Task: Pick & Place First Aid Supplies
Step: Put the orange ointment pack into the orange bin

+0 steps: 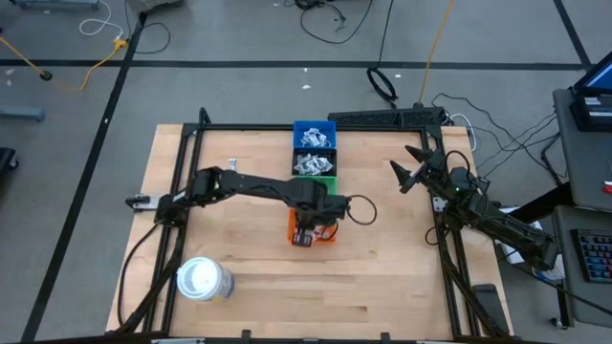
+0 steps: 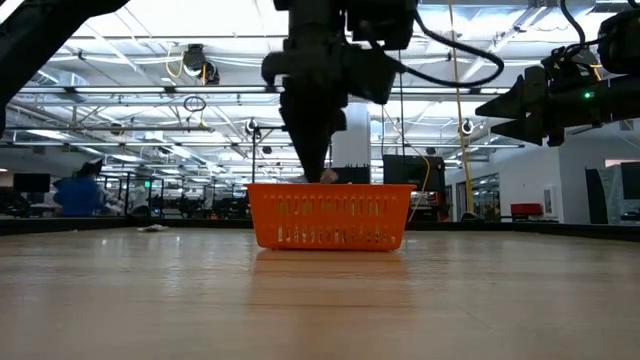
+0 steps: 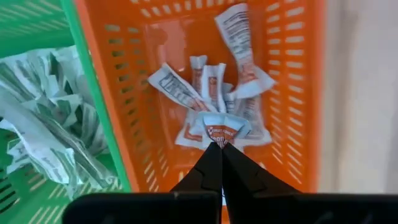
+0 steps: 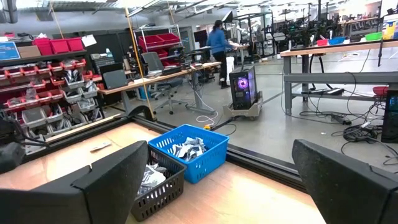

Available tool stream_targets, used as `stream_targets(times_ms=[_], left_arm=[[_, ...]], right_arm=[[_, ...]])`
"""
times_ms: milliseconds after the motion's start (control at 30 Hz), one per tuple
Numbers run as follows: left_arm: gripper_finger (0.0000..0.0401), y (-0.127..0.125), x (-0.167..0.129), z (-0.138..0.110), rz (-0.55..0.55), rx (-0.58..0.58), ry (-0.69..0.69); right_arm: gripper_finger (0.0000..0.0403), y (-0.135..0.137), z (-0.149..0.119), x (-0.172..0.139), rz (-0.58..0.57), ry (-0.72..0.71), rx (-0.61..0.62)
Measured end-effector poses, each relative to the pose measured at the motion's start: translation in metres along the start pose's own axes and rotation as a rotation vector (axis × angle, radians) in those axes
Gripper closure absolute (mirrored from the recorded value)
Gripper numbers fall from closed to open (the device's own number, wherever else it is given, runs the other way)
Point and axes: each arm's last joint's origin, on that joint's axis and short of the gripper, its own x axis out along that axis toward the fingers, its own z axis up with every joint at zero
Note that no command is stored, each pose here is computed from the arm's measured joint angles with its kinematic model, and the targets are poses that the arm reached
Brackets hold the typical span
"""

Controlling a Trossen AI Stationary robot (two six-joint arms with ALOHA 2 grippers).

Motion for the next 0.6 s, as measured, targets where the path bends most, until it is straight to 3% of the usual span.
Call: stream_targets(times_ms=[233,367,467,600], left_arm=[[0.0401,-0.004,0.021,0.000,0.029,-0.037,-0.011],[0.0388,-0.006,0.022,0.000,-0.006,-0.035,-0.014],[0.0350,-0.007,0.022,0.000,-0.035,-0.021,-0.017],[0.0267,-0.008,0.022,0.002,-0.112,-0.040,-0.036]], right_arm=[[0.0009,0.000,0.000,0.000,0.000,0.000,0.000],[0.0009,0.000,0.000,0.000,0.000,0.000,0.000],[0.0009,0.000,0.000,0.000,0.000,0.000,0.000],[0.0009,0.000,0.000,0.000,0.000,0.000,0.000]])
